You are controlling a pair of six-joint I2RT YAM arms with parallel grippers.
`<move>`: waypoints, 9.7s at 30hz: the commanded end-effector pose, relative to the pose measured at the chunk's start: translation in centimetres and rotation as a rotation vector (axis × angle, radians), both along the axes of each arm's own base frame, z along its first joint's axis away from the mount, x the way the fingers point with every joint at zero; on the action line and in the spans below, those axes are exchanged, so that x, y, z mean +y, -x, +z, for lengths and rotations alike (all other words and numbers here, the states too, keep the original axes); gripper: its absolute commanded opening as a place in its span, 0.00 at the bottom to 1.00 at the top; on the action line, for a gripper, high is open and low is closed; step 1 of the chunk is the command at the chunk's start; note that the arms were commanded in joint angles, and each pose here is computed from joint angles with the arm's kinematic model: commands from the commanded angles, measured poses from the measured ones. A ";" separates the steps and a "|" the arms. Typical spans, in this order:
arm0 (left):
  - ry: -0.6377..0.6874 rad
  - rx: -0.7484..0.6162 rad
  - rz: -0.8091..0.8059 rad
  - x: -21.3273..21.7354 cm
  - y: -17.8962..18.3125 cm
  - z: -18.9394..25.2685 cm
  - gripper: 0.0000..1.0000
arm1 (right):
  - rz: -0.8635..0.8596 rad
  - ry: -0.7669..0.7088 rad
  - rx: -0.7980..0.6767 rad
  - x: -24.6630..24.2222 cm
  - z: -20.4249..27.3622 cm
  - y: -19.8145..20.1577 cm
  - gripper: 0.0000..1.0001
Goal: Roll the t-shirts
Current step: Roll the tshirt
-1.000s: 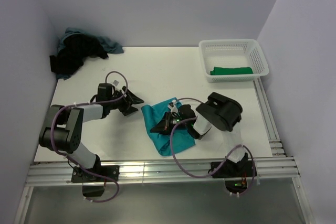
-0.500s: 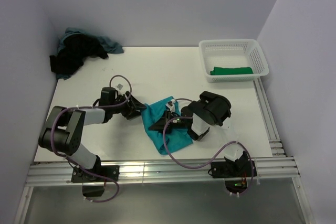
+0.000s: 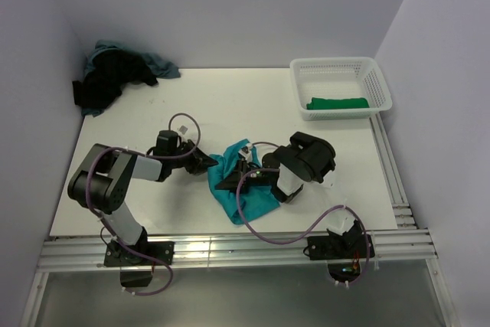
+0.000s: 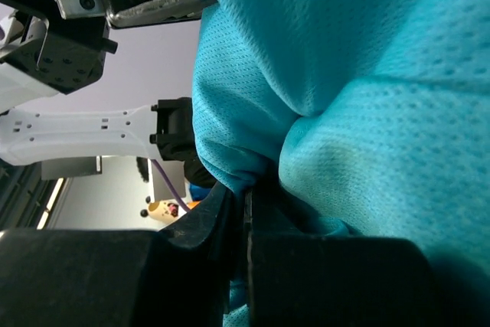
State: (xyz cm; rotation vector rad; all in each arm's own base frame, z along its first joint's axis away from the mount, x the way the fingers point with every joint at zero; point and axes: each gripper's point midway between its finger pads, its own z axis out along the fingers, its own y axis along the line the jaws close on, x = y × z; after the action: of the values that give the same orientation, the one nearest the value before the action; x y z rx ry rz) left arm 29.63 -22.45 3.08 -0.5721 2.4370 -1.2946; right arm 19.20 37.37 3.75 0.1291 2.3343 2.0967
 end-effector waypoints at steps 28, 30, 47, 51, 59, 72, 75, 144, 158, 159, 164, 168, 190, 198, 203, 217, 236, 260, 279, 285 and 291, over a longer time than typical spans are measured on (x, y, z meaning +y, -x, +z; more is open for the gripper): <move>-0.156 -0.109 0.213 3.8 -8.1 2.1 0.00 | 0.084 0.661 -0.241 -2.8 2.8 -4.3 0.87; -0.158 -0.110 0.213 3.8 -8.1 2.2 0.00 | 0.082 0.706 -0.245 -3.4 3.4 -4.4 0.87; -0.164 -0.091 0.193 3.7 -7.5 1.6 0.00 | 0.199 0.730 -0.192 -1.5 2.7 -1.3 0.85; -0.163 -0.083 0.196 3.7 -7.5 1.5 0.00 | 0.243 0.722 -0.171 -0.5 1.7 -0.3 0.83; -0.186 -0.070 0.211 4.1 -7.6 1.3 0.00 | 0.288 0.681 -0.103 0.6 3.2 1.5 0.58; -0.204 -0.051 0.234 4.5 -7.6 0.7 0.00 | 0.433 0.647 0.087 1.1 2.7 7.0 0.27; -0.206 -0.054 0.233 4.5 -7.6 0.8 0.00 | 0.447 0.634 0.119 1.1 2.1 7.7 0.44; -0.309 -0.041 0.168 3.1 -10.1 0.9 0.00 | -0.250 1.174 -0.217 -12.8 -2.4 -28.7 0.12; -0.314 0.012 0.204 2.9 -9.8 0.0 0.00 | -0.223 1.039 -0.414 -11.9 9.4 -22.7 0.69; -0.314 0.023 0.204 3.0 -9.6 -0.2 0.00 | -0.214 1.041 -0.430 -11.5 9.8 -21.8 0.70; -0.308 0.042 0.207 2.9 -9.2 -0.4 0.00 | -0.169 0.997 -0.517 -8.2 11.7 -16.3 0.76; -0.299 0.053 0.201 2.7 -9.2 -0.2 0.00 | -0.099 1.033 -0.613 -4.7 11.2 -12.9 0.77; -0.259 0.141 0.172 2.1 -6.9 -0.8 0.00 | 0.084 1.276 -0.847 0.7 4.8 -8.3 0.80; -0.259 0.143 0.179 2.2 -6.8 -0.7 0.00 | 0.064 1.394 -0.896 0.9 3.9 -8.2 0.72; -0.261 0.145 0.177 2.3 -6.7 -0.7 0.00 | 0.054 1.502 -0.906 -0.3 2.9 -8.7 0.68; -0.260 0.153 0.179 2.3 -6.5 -0.9 0.00 | -0.016 1.555 -1.044 -0.1 6.0 -7.8 0.66; -0.262 0.154 0.177 2.4 -6.3 -1.0 0.00 | 0.076 1.614 -1.017 -0.2 2.0 -6.3 0.60; -0.246 0.148 0.185 2.3 -6.2 -0.7 0.02 | -0.017 1.181 -0.659 -1.5 1.7 -5.7 0.00; -0.108 -0.074 0.217 2.7 -8.3 4.7 0.69 | -0.106 0.202 -0.074 -2.6 1.9 -4.4 0.00; -0.052 -0.120 0.164 2.1 -6.7 5.0 0.70 | -0.146 0.063 0.068 -3.6 0.7 -4.1 0.00; -0.030 -0.118 0.116 1.4 -5.8 3.7 0.66 | -0.166 0.041 0.153 -4.0 -0.6 -4.3 0.00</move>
State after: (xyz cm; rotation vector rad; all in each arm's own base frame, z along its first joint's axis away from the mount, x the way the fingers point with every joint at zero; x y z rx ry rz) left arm 35.13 -19.95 5.51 -0.7184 2.3430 -1.1272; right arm 24.22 33.91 3.72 0.3311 2.3201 1.9521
